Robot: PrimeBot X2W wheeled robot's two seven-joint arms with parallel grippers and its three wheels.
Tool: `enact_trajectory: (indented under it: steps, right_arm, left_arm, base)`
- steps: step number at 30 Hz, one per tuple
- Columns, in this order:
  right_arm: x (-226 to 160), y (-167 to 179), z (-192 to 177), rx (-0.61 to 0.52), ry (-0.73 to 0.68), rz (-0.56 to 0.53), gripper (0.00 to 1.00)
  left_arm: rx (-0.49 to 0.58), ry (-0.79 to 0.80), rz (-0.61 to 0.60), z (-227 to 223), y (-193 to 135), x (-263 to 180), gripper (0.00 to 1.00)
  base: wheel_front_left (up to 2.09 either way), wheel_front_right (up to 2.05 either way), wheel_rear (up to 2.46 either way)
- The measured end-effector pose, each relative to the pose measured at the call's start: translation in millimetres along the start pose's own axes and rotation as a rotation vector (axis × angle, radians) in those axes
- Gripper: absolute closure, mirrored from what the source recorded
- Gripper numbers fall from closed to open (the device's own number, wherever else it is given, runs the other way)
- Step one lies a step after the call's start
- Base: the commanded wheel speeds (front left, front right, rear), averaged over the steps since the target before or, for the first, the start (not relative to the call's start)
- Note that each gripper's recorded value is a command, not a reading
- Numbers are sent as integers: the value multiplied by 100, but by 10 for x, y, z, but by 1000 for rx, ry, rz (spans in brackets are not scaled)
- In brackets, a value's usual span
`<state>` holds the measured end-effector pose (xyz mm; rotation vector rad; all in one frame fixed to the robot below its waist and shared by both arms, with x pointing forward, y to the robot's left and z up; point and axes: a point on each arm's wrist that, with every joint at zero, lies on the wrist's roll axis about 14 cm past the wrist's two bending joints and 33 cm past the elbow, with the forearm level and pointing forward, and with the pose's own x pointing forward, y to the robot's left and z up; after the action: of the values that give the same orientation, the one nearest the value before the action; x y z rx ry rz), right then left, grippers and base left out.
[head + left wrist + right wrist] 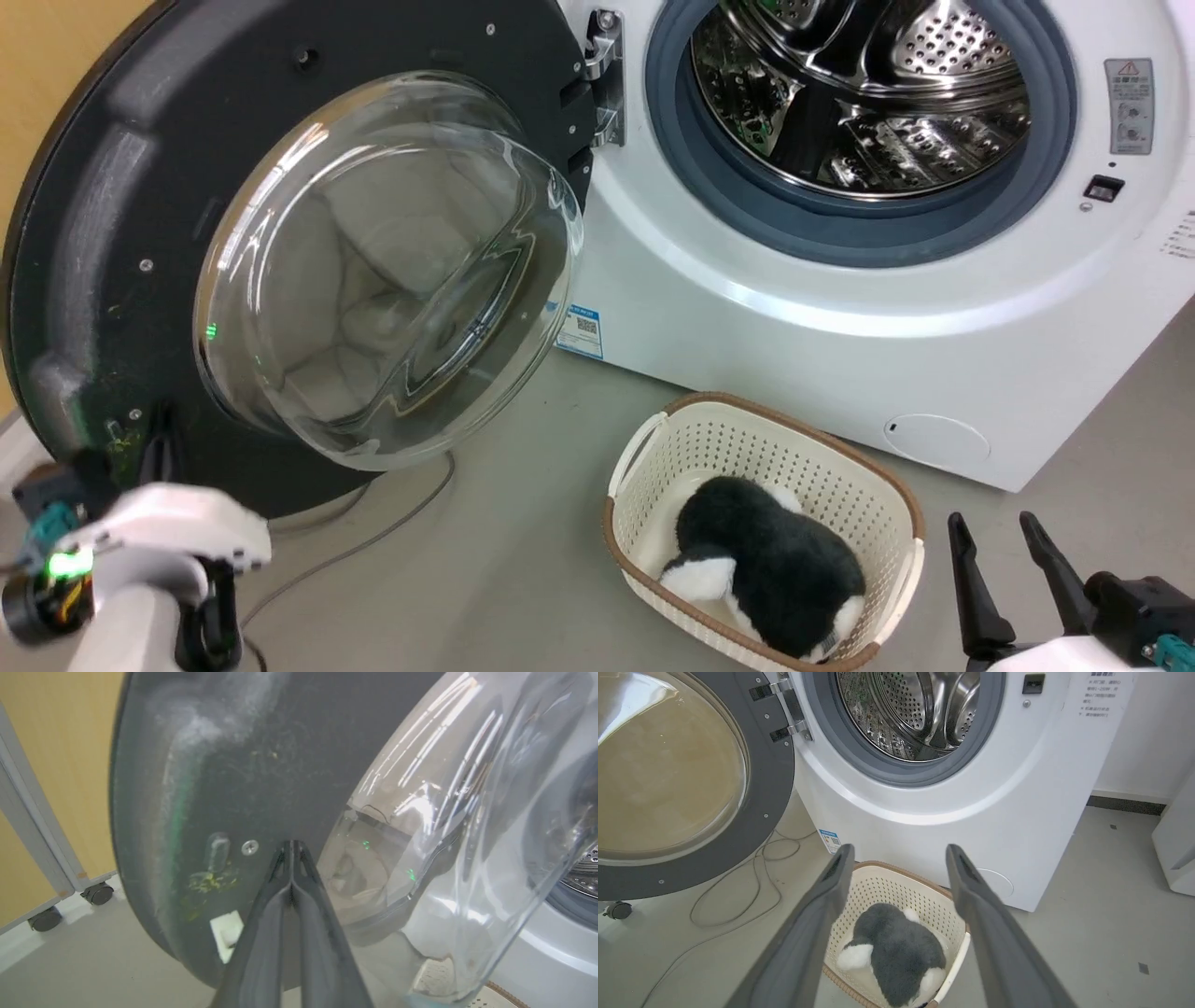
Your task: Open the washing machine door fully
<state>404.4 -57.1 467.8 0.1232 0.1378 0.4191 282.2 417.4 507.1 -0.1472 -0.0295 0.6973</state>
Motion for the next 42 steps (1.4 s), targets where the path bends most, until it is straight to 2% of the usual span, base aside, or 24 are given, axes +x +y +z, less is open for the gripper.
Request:
enact_trajectory:
  steps: [6,7,8,9,10,15,28,42]
  right_arm:
    - [-50,3,96,-6,-35,-4,0]
    - [-61,8,113,-9,-40,-4,0]
    - [-70,9,130,-11,-45,-5,0]
    - [-80,8,148,-12,-50,-6,0]
    - [-92,3,161,-14,-53,-8,0]
    - [-152,-16,215,-28,-74,-19,0]
    - [-361,-103,352,-52,-117,-61,0]
    - [-776,-448,411,-85,-121,-206,0]
  left_arm:
    - [-20,20,0,-195,-19,-333,99]
    - [-16,29,-2,-238,-21,-391,76]
    - [-14,35,-2,-271,-13,-439,44]
    - [-12,41,-4,-301,-12,-482,6]
    - [-6,47,-8,-328,-10,-521,0]
    - [24,43,-66,-357,-152,-626,0]
    - [16,-28,-345,-195,-1085,-724,0]
    - [56,26,-576,-391,-1899,-784,0]
  base:
    - [0,0,0]
    - [0,0,0]
    - [0,0,0]
    - [0,0,0]
    - [0,0,0]
    - [0,0,0]
    - [0,0,0]
    - [0,0,0]
